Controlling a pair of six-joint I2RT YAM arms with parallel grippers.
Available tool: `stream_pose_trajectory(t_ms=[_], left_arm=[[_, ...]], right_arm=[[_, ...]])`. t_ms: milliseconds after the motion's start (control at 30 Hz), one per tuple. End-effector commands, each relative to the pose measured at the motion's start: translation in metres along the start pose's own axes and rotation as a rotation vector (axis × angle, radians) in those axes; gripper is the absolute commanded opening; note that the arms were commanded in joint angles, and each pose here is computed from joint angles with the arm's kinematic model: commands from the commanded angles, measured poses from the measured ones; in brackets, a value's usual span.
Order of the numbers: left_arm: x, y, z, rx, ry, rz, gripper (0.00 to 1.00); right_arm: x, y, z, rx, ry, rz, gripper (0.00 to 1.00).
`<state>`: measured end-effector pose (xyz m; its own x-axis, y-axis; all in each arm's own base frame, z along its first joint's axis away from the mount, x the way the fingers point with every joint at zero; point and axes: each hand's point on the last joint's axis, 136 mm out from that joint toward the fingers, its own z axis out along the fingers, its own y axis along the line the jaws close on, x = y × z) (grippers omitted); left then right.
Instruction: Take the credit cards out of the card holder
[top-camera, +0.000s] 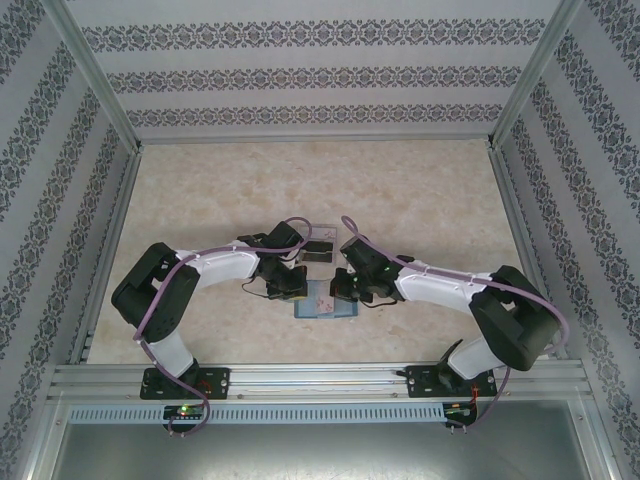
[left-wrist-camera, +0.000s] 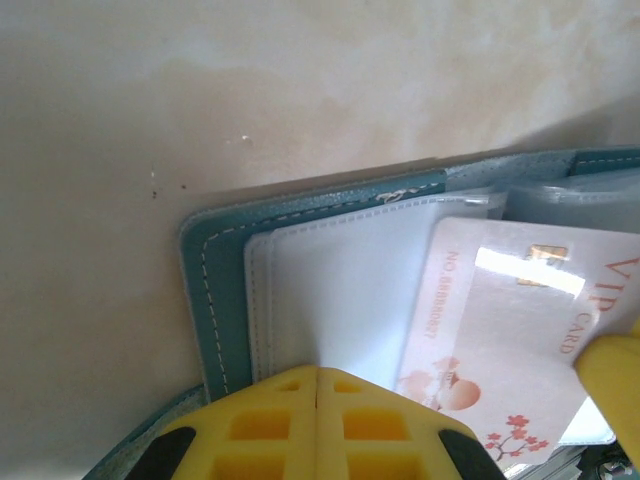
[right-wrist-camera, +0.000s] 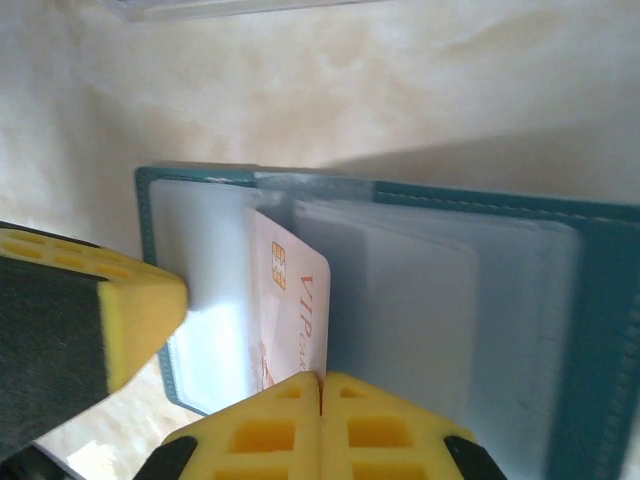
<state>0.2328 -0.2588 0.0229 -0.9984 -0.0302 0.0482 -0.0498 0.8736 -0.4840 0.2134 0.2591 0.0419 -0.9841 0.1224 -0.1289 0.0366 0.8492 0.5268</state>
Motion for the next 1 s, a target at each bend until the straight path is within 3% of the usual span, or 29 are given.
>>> stream_pose_trajectory(t_ms=[0,300,700,967], left_arm=[[0.006,0.016,0.005,-0.084,0.015,-0.002,0.03],[0.005,0.015,0.004,-0.079,0.016,0.002,0.03],[0.006,0.015,0.005,-0.077,0.018,0.001,0.03],[0.005,0.015,0.005,-0.075,0.017,0.002,0.03]], right_arm=[[-0.004,-0.013,-0.013,0.098,-0.024,-0.027,0.03],[-0.003,-0.002,-0.013,0.119,-0.013,-0.067,0.04],[-0.007,-0.008,-0.023,0.257,-0.02,-0.118,0.04],[-0.005,0.006,-0.013,0.214,0.0,-0.116,0.05]])
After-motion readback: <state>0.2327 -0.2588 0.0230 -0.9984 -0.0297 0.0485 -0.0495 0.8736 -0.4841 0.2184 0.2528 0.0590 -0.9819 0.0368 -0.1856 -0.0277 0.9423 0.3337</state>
